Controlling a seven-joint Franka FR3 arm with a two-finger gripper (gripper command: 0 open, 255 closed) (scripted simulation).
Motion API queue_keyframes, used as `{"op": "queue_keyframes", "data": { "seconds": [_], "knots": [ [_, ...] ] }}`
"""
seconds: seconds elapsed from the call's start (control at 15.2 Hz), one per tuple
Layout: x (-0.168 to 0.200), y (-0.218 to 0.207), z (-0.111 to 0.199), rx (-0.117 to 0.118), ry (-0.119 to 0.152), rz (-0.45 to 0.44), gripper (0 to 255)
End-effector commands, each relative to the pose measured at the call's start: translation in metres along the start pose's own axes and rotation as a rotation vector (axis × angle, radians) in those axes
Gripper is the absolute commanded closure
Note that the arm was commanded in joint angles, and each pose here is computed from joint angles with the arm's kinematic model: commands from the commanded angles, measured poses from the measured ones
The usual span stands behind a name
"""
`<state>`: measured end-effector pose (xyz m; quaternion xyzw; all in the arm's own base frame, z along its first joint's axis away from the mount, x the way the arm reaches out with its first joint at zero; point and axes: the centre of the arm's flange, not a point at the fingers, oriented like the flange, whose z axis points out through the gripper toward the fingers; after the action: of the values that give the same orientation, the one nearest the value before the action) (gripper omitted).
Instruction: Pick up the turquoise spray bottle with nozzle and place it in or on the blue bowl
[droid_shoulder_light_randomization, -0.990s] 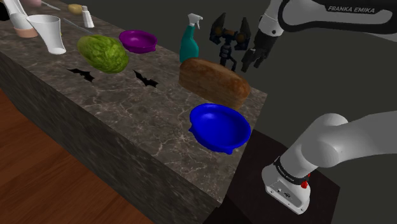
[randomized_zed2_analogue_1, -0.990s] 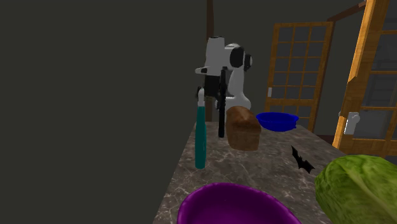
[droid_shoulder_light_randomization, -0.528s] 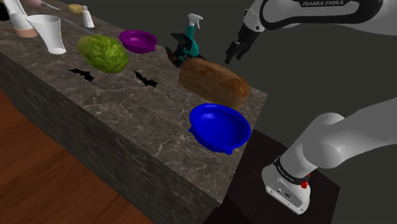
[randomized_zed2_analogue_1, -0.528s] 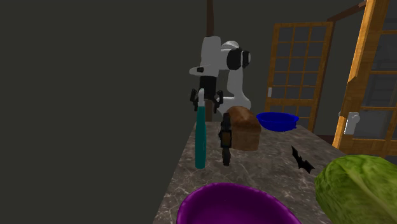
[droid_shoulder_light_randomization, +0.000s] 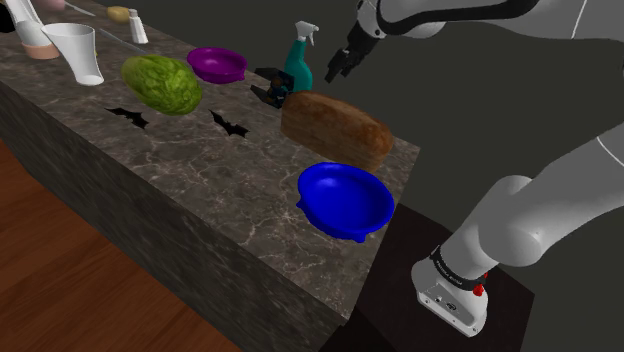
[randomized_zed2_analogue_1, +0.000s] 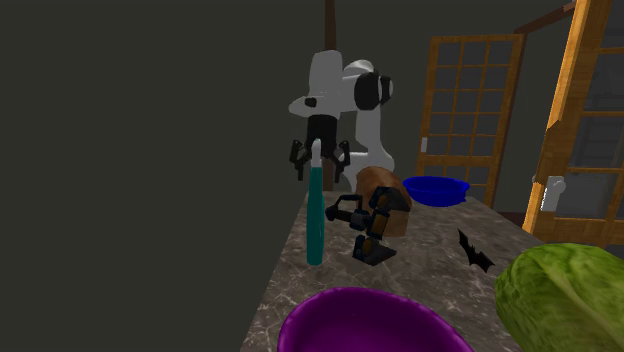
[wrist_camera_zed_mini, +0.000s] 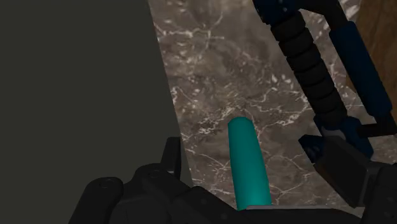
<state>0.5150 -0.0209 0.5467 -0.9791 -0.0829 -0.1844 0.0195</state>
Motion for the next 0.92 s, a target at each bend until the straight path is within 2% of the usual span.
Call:
{"op": "queue_keyframes", "data": {
  "seconds": [0.0,0.33,0.86],
  "knots": [
    [0.018,-0.001,0.007,0.015,0.041,-0.032,0],
    [0.068,-0.008,0.015,0.053,0.137,-0.109,0],
    [0.075,-0.011,0.055,0.054,0.141,-0.111,0]
  ]
}}
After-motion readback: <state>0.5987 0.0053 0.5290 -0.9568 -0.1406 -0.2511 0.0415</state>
